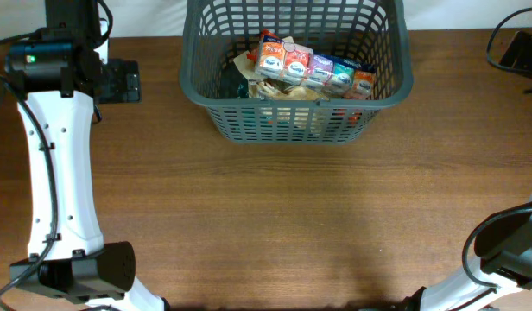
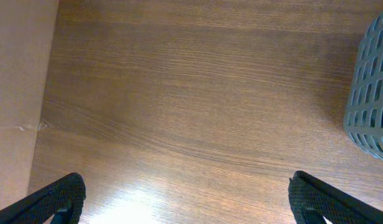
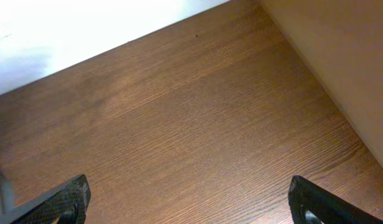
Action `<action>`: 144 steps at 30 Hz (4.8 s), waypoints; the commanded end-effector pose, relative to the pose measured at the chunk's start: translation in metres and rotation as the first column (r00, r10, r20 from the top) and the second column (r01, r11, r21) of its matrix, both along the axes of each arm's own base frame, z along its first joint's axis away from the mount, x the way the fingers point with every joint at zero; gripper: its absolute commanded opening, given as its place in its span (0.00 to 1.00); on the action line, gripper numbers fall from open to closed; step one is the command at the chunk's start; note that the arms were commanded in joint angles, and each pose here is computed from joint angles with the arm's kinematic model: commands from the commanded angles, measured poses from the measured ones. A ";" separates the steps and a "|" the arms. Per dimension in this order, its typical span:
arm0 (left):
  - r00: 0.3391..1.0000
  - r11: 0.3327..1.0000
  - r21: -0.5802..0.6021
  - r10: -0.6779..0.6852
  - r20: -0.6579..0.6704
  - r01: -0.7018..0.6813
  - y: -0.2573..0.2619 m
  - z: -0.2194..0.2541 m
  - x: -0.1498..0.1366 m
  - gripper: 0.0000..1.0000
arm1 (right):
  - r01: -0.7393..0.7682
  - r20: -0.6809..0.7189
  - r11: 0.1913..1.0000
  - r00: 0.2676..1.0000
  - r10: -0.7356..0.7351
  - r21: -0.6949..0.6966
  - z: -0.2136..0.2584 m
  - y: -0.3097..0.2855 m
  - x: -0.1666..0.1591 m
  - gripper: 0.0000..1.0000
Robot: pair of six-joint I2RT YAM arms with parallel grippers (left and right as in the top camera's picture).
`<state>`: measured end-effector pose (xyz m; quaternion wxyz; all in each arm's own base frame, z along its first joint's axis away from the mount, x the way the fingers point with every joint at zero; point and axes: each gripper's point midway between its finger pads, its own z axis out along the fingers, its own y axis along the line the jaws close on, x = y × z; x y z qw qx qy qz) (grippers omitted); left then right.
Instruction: Pack container
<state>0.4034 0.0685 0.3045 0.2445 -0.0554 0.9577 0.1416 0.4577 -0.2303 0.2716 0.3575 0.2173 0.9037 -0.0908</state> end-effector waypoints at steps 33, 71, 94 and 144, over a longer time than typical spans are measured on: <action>1.000 1.000 -0.006 0.010 -0.006 -0.010 0.001 -0.003 0.000 0.99 | -0.492 0.450 0.862 0.746 0.490 -0.123 -0.108 0.244 -0.230 0.99; 0.912 1.000 0.018 -0.012 0.410 0.006 -0.012 0.043 -0.145 0.99 | -0.478 0.512 0.861 0.702 0.494 -0.176 -0.133 0.243 -0.228 0.99; 0.548 0.996 0.033 -0.076 0.833 0.087 -0.034 -0.108 -0.169 0.99 | -0.478 0.512 0.861 0.702 0.494 -0.176 -0.133 0.243 -0.228 0.99; 0.558 0.996 0.034 -0.075 0.827 0.083 -0.034 -0.150 -0.160 0.99 | -0.478 0.512 0.861 0.702 0.494 -0.176 -0.133 0.243 -0.228 0.99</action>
